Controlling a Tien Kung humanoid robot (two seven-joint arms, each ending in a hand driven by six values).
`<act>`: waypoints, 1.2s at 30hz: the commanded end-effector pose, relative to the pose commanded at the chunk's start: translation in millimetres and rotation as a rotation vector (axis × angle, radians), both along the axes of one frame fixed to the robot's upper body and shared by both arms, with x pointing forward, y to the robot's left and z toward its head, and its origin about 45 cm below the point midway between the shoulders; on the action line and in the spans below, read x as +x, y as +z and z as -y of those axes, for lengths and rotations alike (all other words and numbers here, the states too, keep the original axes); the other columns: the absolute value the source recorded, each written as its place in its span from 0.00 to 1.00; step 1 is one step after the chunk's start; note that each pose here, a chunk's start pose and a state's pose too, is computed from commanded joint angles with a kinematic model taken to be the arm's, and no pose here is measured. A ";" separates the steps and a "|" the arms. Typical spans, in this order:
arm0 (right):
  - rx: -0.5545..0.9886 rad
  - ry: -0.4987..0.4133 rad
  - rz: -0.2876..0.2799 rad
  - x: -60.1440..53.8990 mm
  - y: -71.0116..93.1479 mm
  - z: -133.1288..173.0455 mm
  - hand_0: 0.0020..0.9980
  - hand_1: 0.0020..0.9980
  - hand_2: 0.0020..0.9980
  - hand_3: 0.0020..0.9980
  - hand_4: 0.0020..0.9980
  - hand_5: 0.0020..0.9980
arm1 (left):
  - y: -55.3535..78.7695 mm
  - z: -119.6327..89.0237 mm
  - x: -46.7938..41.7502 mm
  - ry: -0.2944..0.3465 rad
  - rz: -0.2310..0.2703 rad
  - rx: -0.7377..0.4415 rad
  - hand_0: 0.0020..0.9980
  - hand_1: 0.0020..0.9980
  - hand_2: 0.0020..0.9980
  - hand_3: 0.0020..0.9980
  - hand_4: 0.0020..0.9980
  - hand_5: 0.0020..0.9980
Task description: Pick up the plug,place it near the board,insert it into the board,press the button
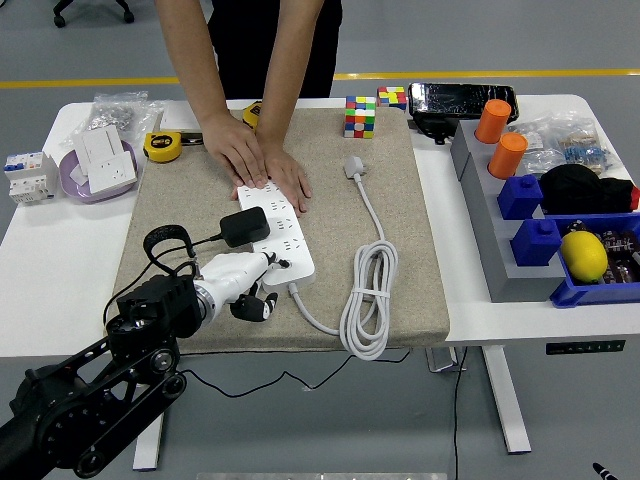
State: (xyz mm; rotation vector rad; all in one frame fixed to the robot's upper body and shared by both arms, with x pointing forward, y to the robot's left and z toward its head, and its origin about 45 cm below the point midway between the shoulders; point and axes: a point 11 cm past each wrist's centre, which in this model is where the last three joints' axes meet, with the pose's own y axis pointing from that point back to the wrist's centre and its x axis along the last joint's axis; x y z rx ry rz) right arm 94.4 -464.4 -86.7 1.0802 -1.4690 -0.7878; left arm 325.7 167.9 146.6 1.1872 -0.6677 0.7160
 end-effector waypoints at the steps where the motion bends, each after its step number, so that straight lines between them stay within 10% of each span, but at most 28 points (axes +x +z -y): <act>1: 0.000 0.000 0.000 0.0 0.0 0.0 0.82 0.75 0.75 0.79 1.00 0.92 | 0.0 -0.1 0.1 -0.001 0.000 0.002 0.16 0.04 0.15 0.83 0.43 0.17; 7: 0.000 -0.002 0.003 1.4 0.2 -0.1 0.82 0.75 0.75 0.79 1.00 0.91 | 13.4 -0.9 4.4 0.007 0.062 -0.019 0.16 0.04 0.15 0.80 0.44 0.16; 9: 0.001 -0.002 0.005 1.8 0.1 -0.6 0.82 0.75 0.75 0.79 1.00 0.91 | 28.1 -0.6 6.0 0.013 0.127 -0.055 0.16 0.04 0.15 0.80 0.44 0.16; 10: 0.001 -0.003 0.005 1.9 0.1 -0.8 0.82 0.75 0.75 0.79 1.00 0.91 | 36.1 -0.9 6.3 0.019 0.159 -0.082 0.25 0.07 0.15 0.58 0.74 0.29; 21: 0.004 -0.010 0.004 -0.6 -0.9 -1.7 0.82 0.75 0.75 0.79 1.00 0.91 | 125.0 -23.7 3.3 0.131 0.543 -0.544 0.34 0.18 0.19 0.44 0.87 0.39; 22: 0.004 -0.010 0.004 -0.6 -0.9 -1.9 0.82 0.75 0.75 0.79 1.00 0.92 | 127.5 -25.2 2.4 0.134 0.556 -0.596 0.85 0.66 0.54 0.51 0.93 0.45; 27: 0.005 -0.009 0.004 -0.6 -1.2 -2.4 0.82 0.75 0.75 0.79 1.00 0.92 | 122.1 -24.7 -2.8 0.107 0.519 -0.831 0.85 0.66 0.54 0.51 0.93 0.45; 28: 0.005 -0.009 0.005 -0.4 -1.2 -2.5 0.82 0.75 0.75 0.79 1.00 0.92 | 116.4 -23.3 -5.8 0.102 0.493 -0.881 1.00 1.00 1.00 0.93 1.00 0.61; 36: 0.005 -0.012 -0.001 -3.8 -1.8 -2.3 0.82 0.75 0.75 0.79 1.00 0.91 | 102.1 -25.8 -23.1 0.149 0.352 -1.226 1.00 1.00 1.00 1.00 1.00 0.75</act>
